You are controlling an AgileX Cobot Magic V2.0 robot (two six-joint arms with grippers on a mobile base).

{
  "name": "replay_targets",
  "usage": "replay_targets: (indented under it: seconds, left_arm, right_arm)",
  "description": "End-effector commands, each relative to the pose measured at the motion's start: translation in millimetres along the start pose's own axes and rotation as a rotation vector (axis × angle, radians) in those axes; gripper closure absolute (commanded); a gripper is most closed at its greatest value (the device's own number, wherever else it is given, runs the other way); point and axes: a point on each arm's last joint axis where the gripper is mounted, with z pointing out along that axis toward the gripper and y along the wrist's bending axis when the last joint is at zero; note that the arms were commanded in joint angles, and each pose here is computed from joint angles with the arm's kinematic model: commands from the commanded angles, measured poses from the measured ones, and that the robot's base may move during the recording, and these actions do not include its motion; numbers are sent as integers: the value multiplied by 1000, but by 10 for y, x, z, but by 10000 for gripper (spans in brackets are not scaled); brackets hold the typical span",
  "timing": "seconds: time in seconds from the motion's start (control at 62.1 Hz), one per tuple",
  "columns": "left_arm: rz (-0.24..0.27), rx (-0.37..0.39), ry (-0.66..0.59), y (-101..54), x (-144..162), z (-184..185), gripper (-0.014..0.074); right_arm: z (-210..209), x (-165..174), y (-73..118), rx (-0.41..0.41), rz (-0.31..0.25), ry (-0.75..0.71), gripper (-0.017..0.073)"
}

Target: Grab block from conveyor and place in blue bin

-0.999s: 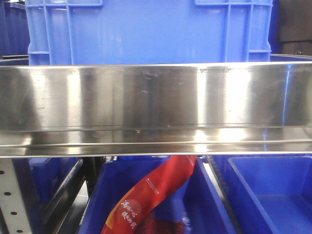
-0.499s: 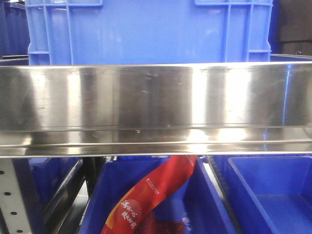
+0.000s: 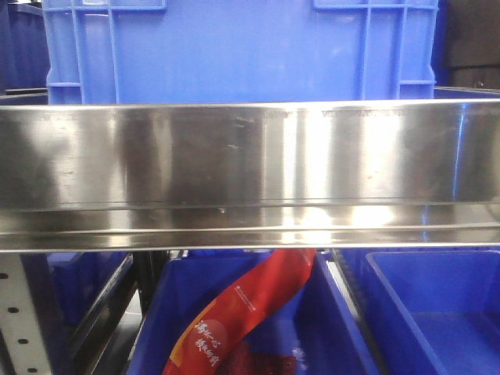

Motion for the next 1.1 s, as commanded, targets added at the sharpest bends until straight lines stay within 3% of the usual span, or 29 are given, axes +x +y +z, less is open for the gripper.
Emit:
replay_targets:
  seconds: [0.0, 0.209, 1.079]
  left_arm:
    - [-20, -43, -31, 15, 153, -55, 704]
    - [-58, -108, -5, 27, 566, -134, 704]
    - [-55, -127, 6, 37, 582, -139, 704]
  right_arm:
    - [-4, -12, -2, 2, -6, -21, 721]
    - [-4, -12, -2, 2, -6, -21, 721]
    - [-4, -12, -2, 2, -6, -21, 721]
